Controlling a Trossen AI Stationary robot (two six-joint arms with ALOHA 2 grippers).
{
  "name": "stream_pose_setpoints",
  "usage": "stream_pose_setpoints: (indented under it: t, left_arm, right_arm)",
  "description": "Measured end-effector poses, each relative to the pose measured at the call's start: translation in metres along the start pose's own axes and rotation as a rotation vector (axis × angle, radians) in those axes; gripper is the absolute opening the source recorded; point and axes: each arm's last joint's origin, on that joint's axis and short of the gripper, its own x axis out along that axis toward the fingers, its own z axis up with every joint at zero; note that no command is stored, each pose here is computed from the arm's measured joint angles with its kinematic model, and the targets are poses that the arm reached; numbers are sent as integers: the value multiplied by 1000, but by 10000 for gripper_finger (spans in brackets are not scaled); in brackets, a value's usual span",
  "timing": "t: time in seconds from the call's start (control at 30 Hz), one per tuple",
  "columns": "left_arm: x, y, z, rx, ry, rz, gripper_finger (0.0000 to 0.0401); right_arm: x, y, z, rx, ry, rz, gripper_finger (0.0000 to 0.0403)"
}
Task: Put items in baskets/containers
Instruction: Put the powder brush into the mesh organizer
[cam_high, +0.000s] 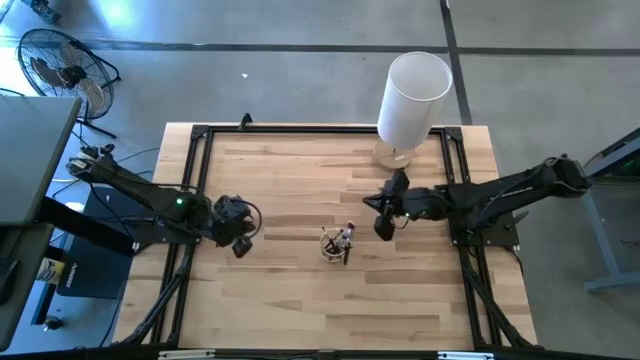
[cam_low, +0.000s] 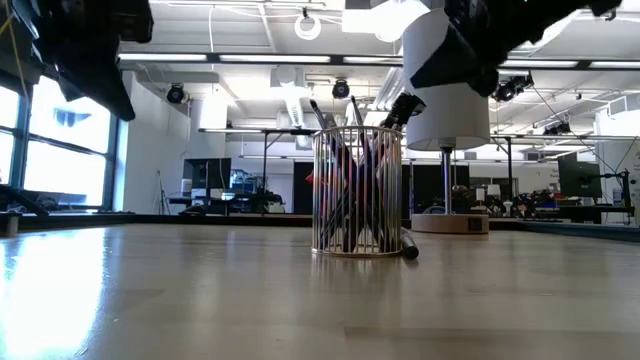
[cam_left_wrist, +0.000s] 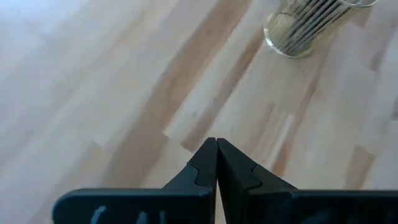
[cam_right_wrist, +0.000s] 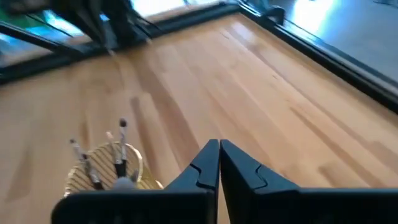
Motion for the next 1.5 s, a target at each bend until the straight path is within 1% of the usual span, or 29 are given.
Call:
stream_pose_setpoints:
  t: [0.1, 0.27, 0.43, 0.47, 0.53, 0.63, 0.7, 0.8, 0.87, 0.93, 1.03, 1.13, 1.3, 1.5]
  left_arm:
    - [-15, 11, 1, 33, -34, 1, 0]
    - [-37, 27, 1, 71, -99, -40, 0]
    - [-50, 37, 2, 106, -154, -73, 0]
    - [-51, 38, 2, 116, -160, -76, 0]
    - [-53, 40, 2, 134, -173, -79, 0]
    - [-55, 43, 1, 145, -171, -70, 0]
    - [-54, 44, 0, 155, -157, -54, 0]
    - [-54, 47, -3, 176, -133, -27, 0]
    - [-54, 48, -4, 191, -123, -16, 0]
    - [-53, 49, -4, 208, -118, -9, 0]
    - [-53, 49, -4, 210, -118, -10, 0]
    - [-53, 49, -5, 229, -109, -14, 0]
    - [-53, 48, -5, 267, -91, -30, 0]
    - [-53, 48, -5, 268, -90, -31, 0]
  right_arm:
    - [7, 14, 16, -13, 43, -81, 4]
    - [29, 34, 50, 61, 84, -240, 2]
    - [63, 49, 76, 80, 222, -397, 1]
    - [71, 49, 80, 109, 257, -432, 2]
    - [87, 46, 85, 210, 328, -500, 1]
    - [106, 33, 87, 414, 457, -602, 3]
    - [118, 24, 84, 533, 543, -654, 6]
    - [134, 11, 74, 673, 670, -719, 8]
    - [142, 4, 67, 769, 741, -742, 9]
    - [147, -4, 59, 838, 808, -753, 10]
    - [151, -14, 46, 904, 916, -752, 17]
    - [153, -19, 35, 967, 971, -744, 35]
    - [157, -20, 22, 1033, 981, -730, 78]
    - [168, -17, 4, 1089, 950, -648, 126]
